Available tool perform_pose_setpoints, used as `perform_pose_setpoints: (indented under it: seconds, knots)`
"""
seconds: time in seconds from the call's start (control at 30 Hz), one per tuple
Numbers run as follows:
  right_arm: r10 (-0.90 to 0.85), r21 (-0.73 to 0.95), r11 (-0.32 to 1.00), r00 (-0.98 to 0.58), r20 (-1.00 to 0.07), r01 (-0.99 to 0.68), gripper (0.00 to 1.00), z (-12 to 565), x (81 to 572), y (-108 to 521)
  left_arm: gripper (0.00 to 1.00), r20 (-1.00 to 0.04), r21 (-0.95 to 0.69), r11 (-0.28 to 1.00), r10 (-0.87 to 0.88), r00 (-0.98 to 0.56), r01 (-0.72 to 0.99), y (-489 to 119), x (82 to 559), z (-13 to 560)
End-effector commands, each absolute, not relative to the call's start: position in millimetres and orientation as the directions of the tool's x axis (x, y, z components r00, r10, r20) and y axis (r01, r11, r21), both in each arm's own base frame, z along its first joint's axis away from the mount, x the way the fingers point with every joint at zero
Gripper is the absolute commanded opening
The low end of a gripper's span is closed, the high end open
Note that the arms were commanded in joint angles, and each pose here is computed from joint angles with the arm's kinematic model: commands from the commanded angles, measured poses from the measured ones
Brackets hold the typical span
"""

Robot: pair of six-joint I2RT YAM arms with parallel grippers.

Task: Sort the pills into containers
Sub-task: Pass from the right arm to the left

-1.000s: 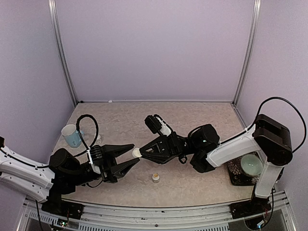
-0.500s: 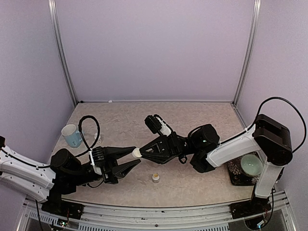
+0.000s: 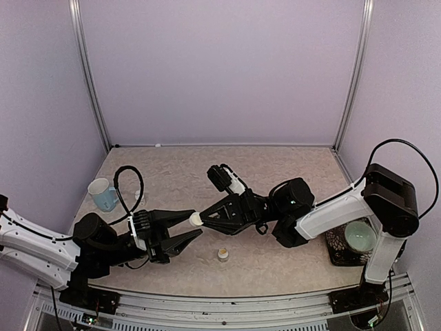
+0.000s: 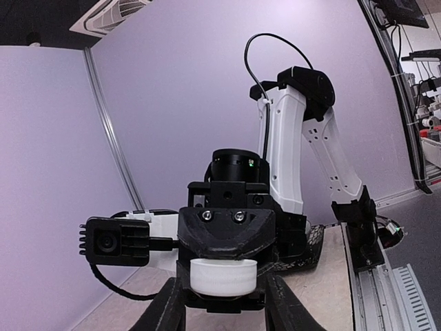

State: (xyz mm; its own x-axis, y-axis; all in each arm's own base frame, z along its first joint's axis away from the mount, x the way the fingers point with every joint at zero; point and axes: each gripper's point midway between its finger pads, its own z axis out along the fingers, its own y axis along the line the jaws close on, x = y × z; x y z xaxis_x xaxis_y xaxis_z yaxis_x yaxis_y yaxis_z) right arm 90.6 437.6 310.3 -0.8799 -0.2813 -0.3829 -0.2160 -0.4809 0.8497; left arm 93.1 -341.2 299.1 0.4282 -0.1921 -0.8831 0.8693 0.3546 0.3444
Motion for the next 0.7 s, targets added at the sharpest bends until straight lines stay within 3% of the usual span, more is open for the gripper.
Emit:
perform_pose_setpoints:
  seconds: [0.0,0.23,0.43,0.67]
  knots:
    - [-0.167,0.656,-0.68,-0.802,-0.573,-0.327,0.13,354.4,68.5,404.3,0.4,-0.867,0.347,0.362,-0.228,0.443,0.865,-340.9,92.8,313.7]
    - [-0.168,0.658,-0.678,-0.802,-0.572,-0.327,0.12,353.2,68.6,404.5,0.4,-0.862,0.349,0.364,-0.238,0.448,0.864,-339.3,91.7,317.0]
    - [-0.171,0.662,-0.675,-0.804,-0.57,-0.326,0.13,351.1,69.0,405.5,0.32,-0.861,0.349,0.359,-0.242,0.447,0.866,-339.1,90.6,316.9]
    - [-0.176,0.666,-0.672,-0.805,-0.567,-0.322,0.13,349.3,69.1,406.3,0.29,-0.858,0.345,0.364,-0.253,0.448,0.865,-337.6,90.5,320.8]
